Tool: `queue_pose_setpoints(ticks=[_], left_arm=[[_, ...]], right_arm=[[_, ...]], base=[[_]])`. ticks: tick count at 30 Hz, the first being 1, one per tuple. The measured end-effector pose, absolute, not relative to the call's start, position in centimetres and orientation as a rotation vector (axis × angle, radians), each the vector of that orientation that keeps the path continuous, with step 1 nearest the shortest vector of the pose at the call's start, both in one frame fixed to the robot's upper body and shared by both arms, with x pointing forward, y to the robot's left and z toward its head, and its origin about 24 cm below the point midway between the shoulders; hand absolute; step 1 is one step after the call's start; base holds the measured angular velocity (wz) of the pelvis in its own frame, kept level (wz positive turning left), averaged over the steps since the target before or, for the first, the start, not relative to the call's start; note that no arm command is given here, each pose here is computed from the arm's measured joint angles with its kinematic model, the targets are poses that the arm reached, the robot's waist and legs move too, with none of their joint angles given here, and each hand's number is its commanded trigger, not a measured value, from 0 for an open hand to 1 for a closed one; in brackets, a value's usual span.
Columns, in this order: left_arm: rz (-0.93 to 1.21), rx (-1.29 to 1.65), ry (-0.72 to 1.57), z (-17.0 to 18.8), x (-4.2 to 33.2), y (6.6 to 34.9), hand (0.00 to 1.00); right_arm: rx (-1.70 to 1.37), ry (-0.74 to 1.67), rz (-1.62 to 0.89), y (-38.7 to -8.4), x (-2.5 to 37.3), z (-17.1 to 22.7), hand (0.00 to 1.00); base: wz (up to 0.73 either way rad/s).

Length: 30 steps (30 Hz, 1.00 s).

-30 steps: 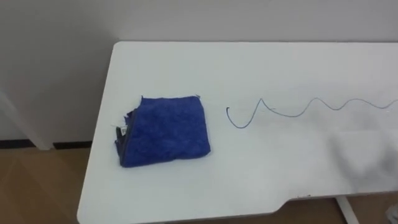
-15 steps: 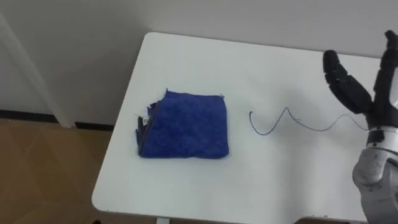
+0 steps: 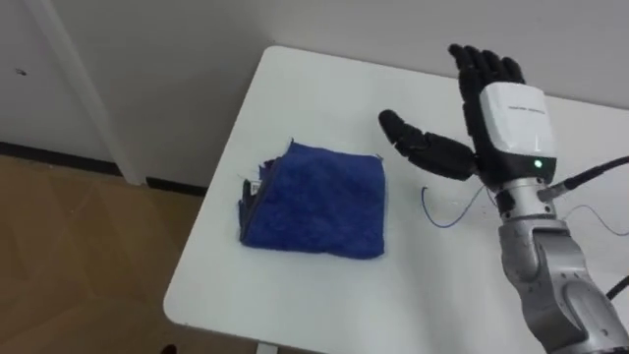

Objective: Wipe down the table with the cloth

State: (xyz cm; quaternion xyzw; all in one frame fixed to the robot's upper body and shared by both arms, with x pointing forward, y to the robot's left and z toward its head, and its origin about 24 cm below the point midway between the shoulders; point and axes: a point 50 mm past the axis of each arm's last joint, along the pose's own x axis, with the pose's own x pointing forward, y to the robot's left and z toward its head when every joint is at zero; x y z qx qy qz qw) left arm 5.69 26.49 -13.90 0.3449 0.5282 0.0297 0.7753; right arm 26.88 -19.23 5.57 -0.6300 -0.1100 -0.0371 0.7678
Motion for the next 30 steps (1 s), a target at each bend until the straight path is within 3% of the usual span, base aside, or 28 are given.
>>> queue_pose_setpoints(ticks=[6,14,18,20,30], left_arm=[[0.047,0.750,1.136,-13.9,6.1,26.4,0.00],[0.023,0.748,1.139,-13.9,6.2,26.4,0.00],[0.037,0.763,1.156,-13.8,5.8,27.1,0.00],[-0.019,0.766,1.152,-14.1,6.2,26.4,0.00],[-0.127,0.762,1.191,-14.5,5.4,25.5,0.00]], right_arm=[[-1.453,-0.195,0.078,-17.7,26.4,3.0,0.00],[-1.548,-0.122,0.169,-17.9,26.1,1.1,0.00],[-1.571,-0.148,0.232,-16.7,26.2,0.5,0.00],[-1.606,-0.036,0.298,-17.1,25.4,-1.8,0.00],[-1.653,-0.017,0.325,-16.5,25.1,-2.1,0.00]], base=[[0.06],[0.10],[-0.40],[0.62],[0.14]])
